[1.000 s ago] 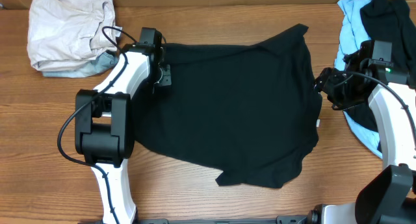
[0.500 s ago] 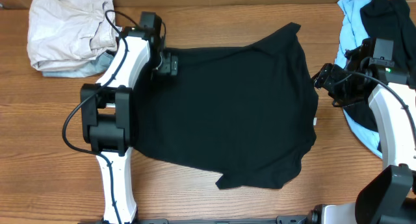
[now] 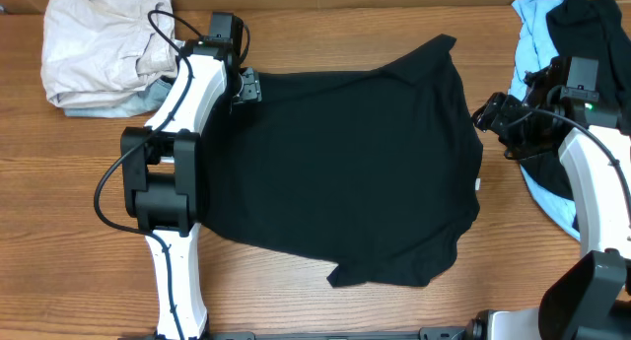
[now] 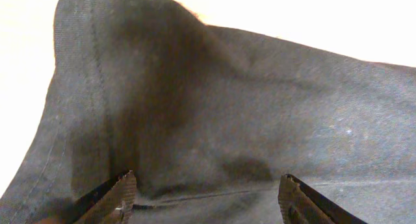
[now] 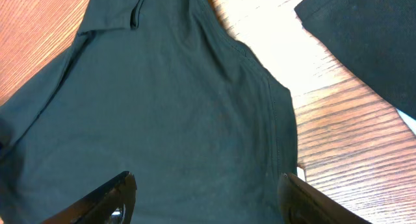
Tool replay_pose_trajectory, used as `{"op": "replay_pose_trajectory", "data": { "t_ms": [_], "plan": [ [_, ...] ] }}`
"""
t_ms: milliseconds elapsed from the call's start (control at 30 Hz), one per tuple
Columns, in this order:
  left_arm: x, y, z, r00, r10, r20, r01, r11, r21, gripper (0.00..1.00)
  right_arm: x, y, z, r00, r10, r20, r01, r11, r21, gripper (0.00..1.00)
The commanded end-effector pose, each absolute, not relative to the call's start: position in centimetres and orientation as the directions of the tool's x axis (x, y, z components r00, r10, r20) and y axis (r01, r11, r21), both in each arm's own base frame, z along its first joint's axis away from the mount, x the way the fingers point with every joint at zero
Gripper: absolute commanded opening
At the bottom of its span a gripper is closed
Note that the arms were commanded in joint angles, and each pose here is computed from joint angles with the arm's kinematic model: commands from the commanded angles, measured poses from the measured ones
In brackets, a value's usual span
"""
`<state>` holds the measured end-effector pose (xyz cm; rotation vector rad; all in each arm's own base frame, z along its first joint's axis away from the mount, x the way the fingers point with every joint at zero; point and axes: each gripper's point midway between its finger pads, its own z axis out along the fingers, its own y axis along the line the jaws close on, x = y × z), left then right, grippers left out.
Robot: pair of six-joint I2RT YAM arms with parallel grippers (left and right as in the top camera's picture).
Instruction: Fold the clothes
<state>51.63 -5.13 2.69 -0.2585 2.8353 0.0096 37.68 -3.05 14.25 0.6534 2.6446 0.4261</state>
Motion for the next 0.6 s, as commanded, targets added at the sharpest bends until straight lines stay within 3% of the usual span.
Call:
{"op": "replay_pose_trajectory", "data": {
  "t_ms": [0, 133, 567],
  "plan": [
    [50.7, -3.5, 1.9, -0.946, -0.192, -0.262, -0.213, 0.976, 0.054, 0.74, 38.2, -3.0, 15.6, -0.811, 0.487, -0.325, 0.357, 0.851, 0.385, 0.73],
    [50.0, -1.9, 1.9, -0.956, -0.156, -0.247, -0.196, 0.97, 0.143, 0.78, 38.2, -3.0, 15.6, -0.81, 0.487, -0.325, 0.357, 0.851, 0.385, 0.74],
    [50.0, -1.7, -0.4, -0.945, -0.173, -0.279, -0.218, 0.966, 0.14, 0.67, 38.4, -3.0, 15.6, -0.809, 0.484, -0.332, 0.352, 0.853, 0.385, 0.74]
  ]
}}
